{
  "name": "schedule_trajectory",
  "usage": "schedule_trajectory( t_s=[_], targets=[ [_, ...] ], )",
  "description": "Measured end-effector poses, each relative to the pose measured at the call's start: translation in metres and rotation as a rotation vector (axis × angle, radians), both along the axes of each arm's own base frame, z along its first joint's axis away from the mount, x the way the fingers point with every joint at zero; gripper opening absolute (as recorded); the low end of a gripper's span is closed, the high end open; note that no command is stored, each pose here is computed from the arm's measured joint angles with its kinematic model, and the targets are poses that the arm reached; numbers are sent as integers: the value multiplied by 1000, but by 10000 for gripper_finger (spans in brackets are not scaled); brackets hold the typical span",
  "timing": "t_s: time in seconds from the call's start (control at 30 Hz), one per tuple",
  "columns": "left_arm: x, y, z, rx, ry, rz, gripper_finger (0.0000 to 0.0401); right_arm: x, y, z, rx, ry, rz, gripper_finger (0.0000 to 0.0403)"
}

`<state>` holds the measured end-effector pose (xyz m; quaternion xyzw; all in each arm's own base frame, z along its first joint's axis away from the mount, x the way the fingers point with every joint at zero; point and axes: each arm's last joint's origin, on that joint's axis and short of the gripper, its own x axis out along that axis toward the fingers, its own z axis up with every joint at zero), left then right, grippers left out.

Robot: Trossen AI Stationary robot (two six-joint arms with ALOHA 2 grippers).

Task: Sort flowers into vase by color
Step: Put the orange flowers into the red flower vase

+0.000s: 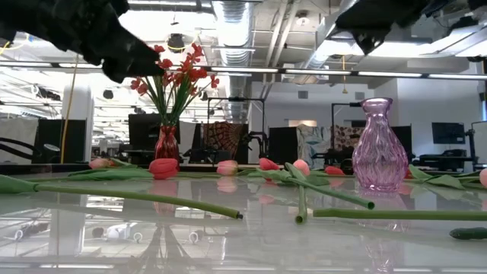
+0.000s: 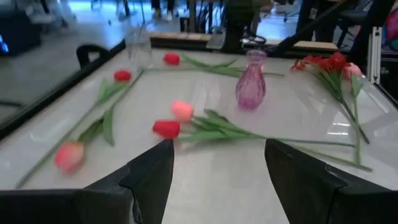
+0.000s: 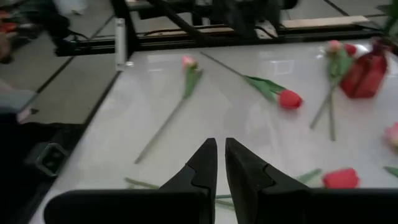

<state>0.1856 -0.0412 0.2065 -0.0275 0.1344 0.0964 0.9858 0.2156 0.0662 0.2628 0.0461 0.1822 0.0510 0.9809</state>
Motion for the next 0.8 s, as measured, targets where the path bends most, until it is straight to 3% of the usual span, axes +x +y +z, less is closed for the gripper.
schedule_trajectory(
  t_s=[0.23,0.4,0.53,0.8],
  targets=[
    [18,-4,-3,128,-58,-38,240,13,37,19,-6,7,132,62],
    [29,1,9,250,-226,-137,241,26,69,13,57,256,174,62],
    [32,13,14,323,-263,-173,241,34,90,10,108,436,187,64],
    [34,27,8,269,-215,-218,241,27,112,-17,239,892,81,107]
  ],
)
